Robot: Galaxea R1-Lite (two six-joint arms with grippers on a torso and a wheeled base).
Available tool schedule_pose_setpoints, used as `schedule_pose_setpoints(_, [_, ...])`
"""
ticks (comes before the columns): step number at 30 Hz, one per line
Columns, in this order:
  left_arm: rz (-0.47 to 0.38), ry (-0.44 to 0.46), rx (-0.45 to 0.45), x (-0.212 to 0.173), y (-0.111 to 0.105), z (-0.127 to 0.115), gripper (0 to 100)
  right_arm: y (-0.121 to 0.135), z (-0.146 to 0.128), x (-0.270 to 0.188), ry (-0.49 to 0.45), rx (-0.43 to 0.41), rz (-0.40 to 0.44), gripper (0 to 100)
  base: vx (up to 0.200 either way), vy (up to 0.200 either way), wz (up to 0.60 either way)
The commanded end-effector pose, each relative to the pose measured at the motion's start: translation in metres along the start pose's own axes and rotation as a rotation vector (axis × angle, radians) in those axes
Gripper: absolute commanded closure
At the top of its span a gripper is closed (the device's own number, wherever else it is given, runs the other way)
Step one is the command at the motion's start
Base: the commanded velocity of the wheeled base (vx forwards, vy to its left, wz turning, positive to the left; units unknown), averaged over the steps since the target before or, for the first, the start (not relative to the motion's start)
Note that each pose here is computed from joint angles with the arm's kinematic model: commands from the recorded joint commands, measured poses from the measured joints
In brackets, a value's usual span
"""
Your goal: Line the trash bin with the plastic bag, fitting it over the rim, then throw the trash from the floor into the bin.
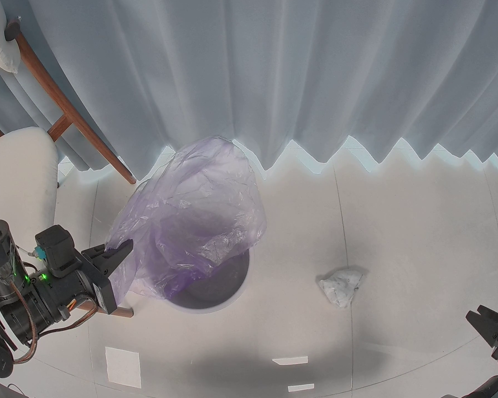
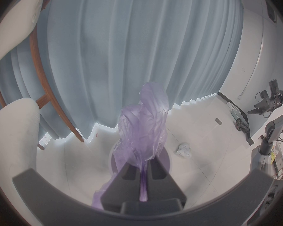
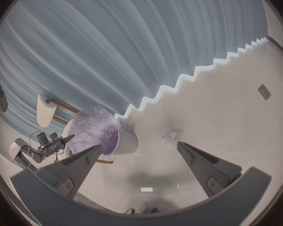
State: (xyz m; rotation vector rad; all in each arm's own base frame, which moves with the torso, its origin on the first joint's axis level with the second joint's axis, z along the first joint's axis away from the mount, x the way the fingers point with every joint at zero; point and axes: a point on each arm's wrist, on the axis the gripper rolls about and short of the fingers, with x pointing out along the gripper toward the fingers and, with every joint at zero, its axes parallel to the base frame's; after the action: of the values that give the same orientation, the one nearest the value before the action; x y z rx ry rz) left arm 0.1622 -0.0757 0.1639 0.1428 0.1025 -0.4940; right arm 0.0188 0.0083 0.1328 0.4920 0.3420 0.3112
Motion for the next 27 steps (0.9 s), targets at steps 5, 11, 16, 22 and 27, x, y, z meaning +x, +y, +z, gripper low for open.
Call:
schedule_pose_setpoints(5, [-0.002,0.01,0.0,0.0,0.0,-0.002,100,-0.004,0.016,0.03,0.104,0.04,-0.018,0,0.0,0.0,0.0])
schedule_pose_setpoints(11, [0.0,0.01,0.0,0.0,0.0,-0.002,100,-0.005,0.023,0.048,0.149,0.037,0.006,0,0.0,0.0,0.0])
schedule_pose_setpoints(16, [0.0,0.01,0.0,0.0,0.0,-0.002,100,-0.004,0.022,0.057,0.205,0.034,0.026,0,0.0,0.0,0.0])
schedule_pose_setpoints(22, [0.0,0.008,0.001,0.0,0.0,-0.002,100,-0.005,0.022,0.074,0.273,0.038,0.035,0,0.0,0.0,0.0])
schedule_pose_setpoints(27, [-0.003,0.011,0.005,0.0,0.0,-0.002,100,-0.006,0.024,0.086,0.282,0.034,0.04,0,0.0,0.0,0.0])
